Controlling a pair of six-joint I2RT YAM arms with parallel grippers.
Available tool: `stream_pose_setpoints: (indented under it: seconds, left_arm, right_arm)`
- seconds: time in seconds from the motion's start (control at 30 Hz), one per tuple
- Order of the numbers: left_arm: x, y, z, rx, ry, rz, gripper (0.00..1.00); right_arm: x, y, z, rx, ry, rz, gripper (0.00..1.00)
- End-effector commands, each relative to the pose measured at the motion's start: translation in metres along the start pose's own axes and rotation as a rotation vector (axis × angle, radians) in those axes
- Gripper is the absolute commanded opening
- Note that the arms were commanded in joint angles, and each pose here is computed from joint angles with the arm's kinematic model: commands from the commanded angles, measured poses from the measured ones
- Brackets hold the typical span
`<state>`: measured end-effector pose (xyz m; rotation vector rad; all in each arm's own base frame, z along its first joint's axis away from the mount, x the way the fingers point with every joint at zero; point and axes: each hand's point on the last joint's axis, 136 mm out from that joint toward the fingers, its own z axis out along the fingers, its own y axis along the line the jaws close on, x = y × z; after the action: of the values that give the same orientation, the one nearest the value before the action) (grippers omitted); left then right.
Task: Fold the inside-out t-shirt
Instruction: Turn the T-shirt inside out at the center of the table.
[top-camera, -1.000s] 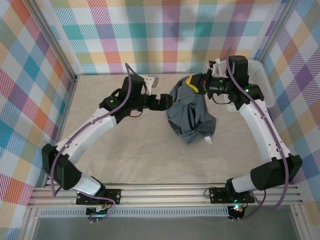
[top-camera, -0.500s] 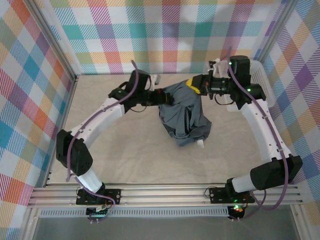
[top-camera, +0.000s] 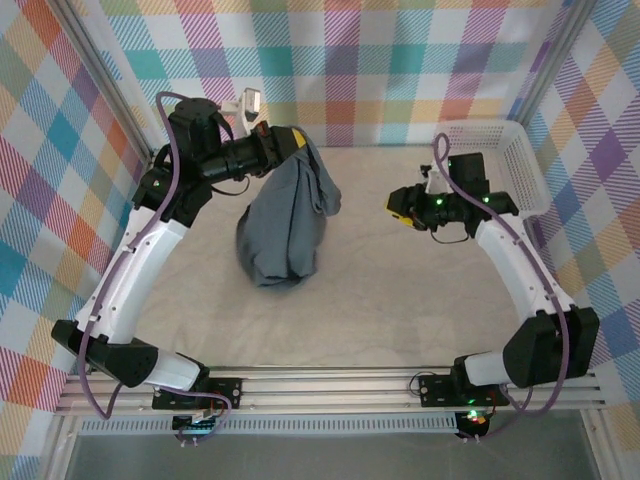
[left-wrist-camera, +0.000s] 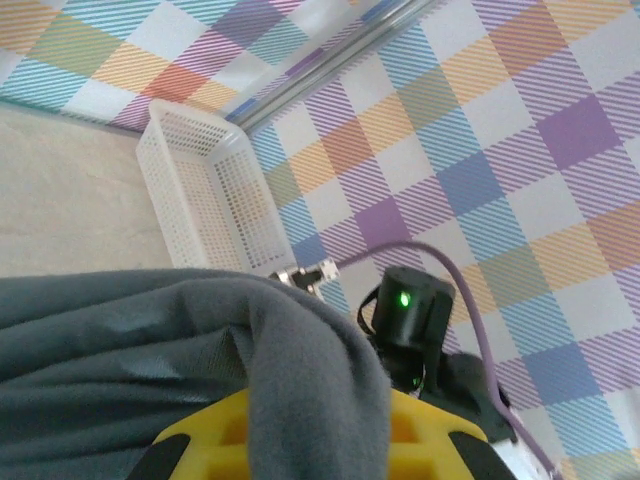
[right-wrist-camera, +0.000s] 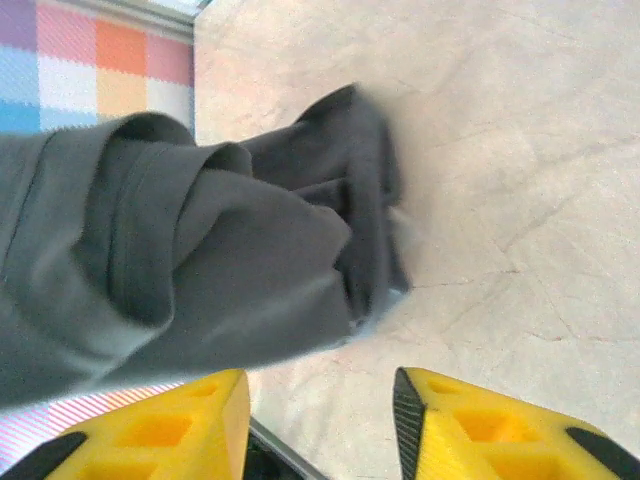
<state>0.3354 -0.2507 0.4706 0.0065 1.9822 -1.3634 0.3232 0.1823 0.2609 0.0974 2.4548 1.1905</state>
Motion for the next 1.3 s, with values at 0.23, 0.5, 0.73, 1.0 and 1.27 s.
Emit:
stream_pose_setpoints:
  seconds: [0.23, 0.5, 0.73, 1.0, 1.27]
  left_arm:
    - [0.003, 0.020, 0.003, -0.111, 0.015, 0.011, 0.00]
    - [0.031, 0.019, 0.010, -0.074, 0.117, 0.010, 0.00]
    - [0.036, 0.024, 0.000, -0.115, 0.124, 0.048, 0.00]
    - [0.032, 0.118, -0.054, -0.523, 0.039, 0.110, 0.00]
    - [0.110, 0.187, -0.001, -0.443, 0.357, 0.034, 0.03]
  right_arm:
    - [0.006, 0.160, -0.011, -0.368, -0.180, -0.394, 0.72]
    - [-0.018, 0.153, 0.034, -0.254, -0.236, -0.569, 0.84]
    - [0.004, 0.127, 0.071, -0.233, -0.047, -0.536, 0.56]
    - [0.023, 0.144, 0.016, -0.394, 0.076, -0.361, 0.00]
    - [0.002, 0.194, -0.023, -0.698, 0.090, -0.234, 0.00]
